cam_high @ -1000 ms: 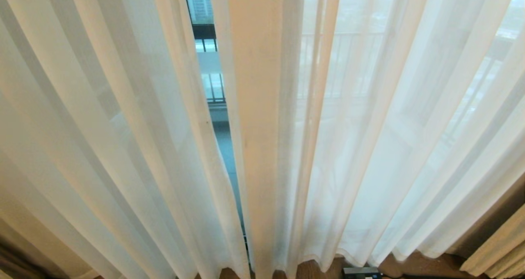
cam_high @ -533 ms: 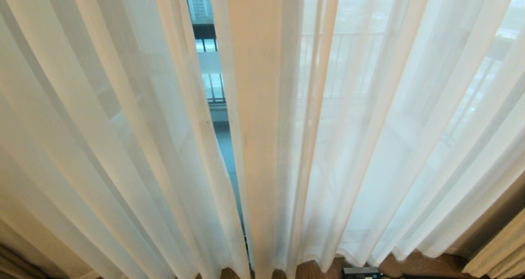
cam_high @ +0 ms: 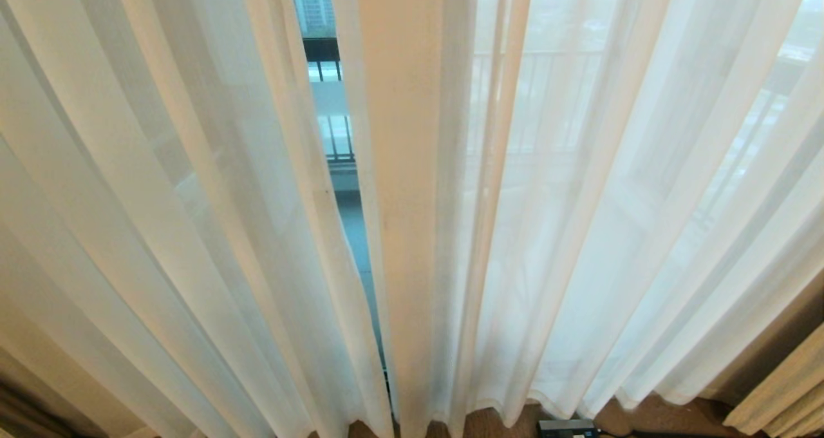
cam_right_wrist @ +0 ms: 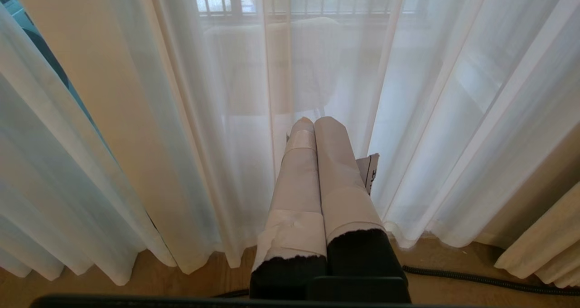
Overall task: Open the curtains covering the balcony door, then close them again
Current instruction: Pull the inner curtains open on both sides
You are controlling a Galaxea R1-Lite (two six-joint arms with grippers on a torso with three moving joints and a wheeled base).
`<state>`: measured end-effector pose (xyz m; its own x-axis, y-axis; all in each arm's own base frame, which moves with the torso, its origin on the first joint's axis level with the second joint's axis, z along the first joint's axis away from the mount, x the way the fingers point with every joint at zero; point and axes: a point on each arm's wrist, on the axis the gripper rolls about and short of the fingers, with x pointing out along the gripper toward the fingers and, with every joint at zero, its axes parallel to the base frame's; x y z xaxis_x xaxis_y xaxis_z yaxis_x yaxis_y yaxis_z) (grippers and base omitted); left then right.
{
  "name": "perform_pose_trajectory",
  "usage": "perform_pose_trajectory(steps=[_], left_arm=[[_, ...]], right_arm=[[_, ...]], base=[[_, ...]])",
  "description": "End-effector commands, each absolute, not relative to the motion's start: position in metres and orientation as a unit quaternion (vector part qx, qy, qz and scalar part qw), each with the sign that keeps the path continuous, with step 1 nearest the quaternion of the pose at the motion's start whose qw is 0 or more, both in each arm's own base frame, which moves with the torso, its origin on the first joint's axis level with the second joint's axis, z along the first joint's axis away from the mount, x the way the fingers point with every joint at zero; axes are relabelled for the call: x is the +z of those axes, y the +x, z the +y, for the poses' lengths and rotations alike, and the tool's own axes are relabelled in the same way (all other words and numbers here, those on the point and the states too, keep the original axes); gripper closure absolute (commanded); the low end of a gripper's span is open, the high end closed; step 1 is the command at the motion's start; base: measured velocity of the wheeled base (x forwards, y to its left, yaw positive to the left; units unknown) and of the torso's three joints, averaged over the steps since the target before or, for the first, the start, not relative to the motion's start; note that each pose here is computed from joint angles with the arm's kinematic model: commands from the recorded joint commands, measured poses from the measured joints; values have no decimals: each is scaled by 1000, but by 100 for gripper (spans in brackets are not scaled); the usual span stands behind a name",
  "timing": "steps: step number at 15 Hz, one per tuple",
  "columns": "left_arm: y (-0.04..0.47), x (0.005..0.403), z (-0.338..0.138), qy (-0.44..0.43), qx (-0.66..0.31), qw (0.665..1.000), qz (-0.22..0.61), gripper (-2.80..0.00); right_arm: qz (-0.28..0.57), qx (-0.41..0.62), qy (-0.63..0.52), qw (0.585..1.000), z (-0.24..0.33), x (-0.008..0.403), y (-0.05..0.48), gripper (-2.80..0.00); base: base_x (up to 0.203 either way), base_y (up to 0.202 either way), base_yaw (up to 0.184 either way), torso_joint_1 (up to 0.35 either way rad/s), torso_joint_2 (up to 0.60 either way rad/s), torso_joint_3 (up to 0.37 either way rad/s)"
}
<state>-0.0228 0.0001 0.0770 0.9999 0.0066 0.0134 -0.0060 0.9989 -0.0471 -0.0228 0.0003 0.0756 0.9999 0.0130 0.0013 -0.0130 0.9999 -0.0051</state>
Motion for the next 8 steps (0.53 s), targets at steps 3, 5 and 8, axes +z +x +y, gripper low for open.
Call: perform_pose_trajectory(steps=[3,5,8], left_arm=[[-23,77,0,-24,3,1000,-7,0],[-23,77,0,-25,3,1000,-8,0],[-23,77,0,-25,3,1000,-8,0]], right_arm=[[-1,7,-3,1000,0,76,-23,0],[-1,7,-3,1000,0,76,-23,0],[-1,7,-3,1000,0,76,-23,0]], base=[[0,0,0,0,0,0],[0,0,0,0,0,0],[0,0,0,0,0,0]])
